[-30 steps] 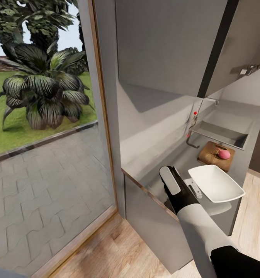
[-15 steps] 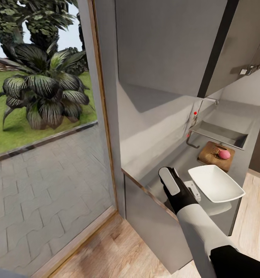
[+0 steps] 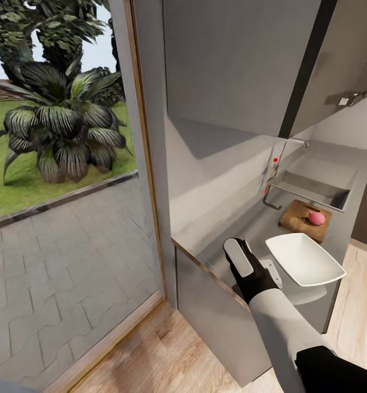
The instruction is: In the kitchen, take the Vidalia onion out of the sink, dice it on the chopping board with the paring knife, put the diced onion into the bowl on the countertop, then place both the paring knife and the chopping board into the sink.
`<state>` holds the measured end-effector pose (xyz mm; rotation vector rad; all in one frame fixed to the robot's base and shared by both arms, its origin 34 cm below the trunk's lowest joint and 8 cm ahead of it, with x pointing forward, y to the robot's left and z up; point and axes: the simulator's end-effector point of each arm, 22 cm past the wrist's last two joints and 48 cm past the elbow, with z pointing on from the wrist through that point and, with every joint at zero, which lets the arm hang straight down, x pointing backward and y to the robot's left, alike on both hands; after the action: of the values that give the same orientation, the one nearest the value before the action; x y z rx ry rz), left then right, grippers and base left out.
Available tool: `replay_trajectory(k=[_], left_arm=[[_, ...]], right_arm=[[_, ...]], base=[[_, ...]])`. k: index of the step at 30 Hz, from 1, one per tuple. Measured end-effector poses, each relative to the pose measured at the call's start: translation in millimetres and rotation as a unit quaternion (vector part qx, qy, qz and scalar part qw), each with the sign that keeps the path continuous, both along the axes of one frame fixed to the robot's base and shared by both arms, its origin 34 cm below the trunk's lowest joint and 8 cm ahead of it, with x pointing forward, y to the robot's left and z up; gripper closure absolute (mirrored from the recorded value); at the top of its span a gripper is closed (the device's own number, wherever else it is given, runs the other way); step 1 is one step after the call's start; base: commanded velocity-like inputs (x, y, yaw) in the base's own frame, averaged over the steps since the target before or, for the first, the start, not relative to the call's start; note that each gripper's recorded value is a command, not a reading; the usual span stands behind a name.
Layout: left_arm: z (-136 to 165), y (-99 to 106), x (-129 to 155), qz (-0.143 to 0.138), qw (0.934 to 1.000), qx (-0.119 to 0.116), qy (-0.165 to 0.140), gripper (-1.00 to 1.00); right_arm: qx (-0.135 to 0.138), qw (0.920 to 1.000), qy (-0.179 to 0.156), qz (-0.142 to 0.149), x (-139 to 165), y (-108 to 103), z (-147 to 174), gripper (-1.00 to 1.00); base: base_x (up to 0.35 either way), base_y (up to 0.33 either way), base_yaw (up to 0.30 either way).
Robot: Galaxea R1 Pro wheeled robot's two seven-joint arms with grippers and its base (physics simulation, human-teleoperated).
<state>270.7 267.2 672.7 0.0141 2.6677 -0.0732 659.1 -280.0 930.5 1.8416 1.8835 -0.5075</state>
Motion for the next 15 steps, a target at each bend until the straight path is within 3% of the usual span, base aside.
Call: replay_trajectory(k=[15], left_arm=[[-0.1, 0.1, -0.3, 0.000, 1.0000, 0.000, 0.000, -1.00]], right_arm=[[0.003, 1.0000, 0.000, 0.002, 0.3, 4.7, -0.5, -1.00]], base=[[0.000, 0.054, 0.000]])
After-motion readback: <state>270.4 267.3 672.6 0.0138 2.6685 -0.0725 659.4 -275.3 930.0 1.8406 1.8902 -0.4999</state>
